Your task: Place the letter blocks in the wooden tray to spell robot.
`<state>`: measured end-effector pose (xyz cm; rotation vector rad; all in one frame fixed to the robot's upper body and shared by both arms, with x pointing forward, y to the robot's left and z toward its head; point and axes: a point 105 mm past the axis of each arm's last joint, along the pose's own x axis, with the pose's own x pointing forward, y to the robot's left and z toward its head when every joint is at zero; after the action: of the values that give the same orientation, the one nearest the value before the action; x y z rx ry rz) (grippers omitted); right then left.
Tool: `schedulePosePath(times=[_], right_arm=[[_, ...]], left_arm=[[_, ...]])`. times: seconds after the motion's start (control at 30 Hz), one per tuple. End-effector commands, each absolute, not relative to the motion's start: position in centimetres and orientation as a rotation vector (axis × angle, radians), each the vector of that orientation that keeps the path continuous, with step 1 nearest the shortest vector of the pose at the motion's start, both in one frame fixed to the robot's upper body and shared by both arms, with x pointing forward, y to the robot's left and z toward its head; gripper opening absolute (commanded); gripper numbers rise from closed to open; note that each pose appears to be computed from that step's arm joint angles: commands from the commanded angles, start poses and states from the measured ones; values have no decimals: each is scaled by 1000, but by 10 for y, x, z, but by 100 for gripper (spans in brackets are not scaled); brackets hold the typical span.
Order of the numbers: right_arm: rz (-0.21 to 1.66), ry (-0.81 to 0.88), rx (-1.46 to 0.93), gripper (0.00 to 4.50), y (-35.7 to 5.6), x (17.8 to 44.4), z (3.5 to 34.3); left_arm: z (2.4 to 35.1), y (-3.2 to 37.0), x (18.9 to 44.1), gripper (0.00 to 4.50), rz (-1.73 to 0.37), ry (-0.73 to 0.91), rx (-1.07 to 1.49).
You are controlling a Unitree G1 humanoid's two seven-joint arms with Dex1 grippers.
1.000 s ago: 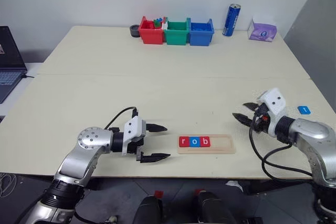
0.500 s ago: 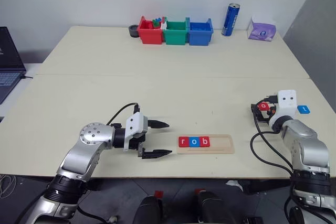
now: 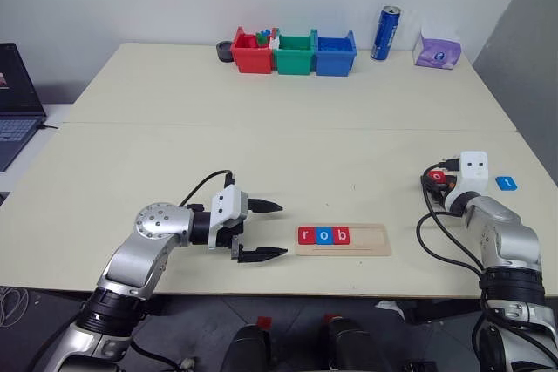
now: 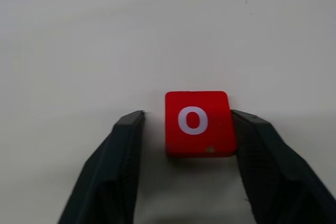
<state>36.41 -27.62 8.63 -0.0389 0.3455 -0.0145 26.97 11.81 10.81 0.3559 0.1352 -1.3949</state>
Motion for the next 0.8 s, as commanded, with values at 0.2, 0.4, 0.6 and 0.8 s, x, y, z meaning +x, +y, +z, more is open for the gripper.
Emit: schedulePosePath(times=[0.2,0.4,0.6,0.8], right_arm=[[50,304,-71,144,-247,310,105],[-25,355,-5,144,-218,247,90],[-123,402,54,144,-209,228,70],[-146,351,164,237,-204,238,71]], left_arm=[[117,121,265,450,-1417,112,387],[115,120,264,450,-1437,122,385],[116,118,267,450,-1456,119,390],[116,119,268,450,-1457,118,393]])
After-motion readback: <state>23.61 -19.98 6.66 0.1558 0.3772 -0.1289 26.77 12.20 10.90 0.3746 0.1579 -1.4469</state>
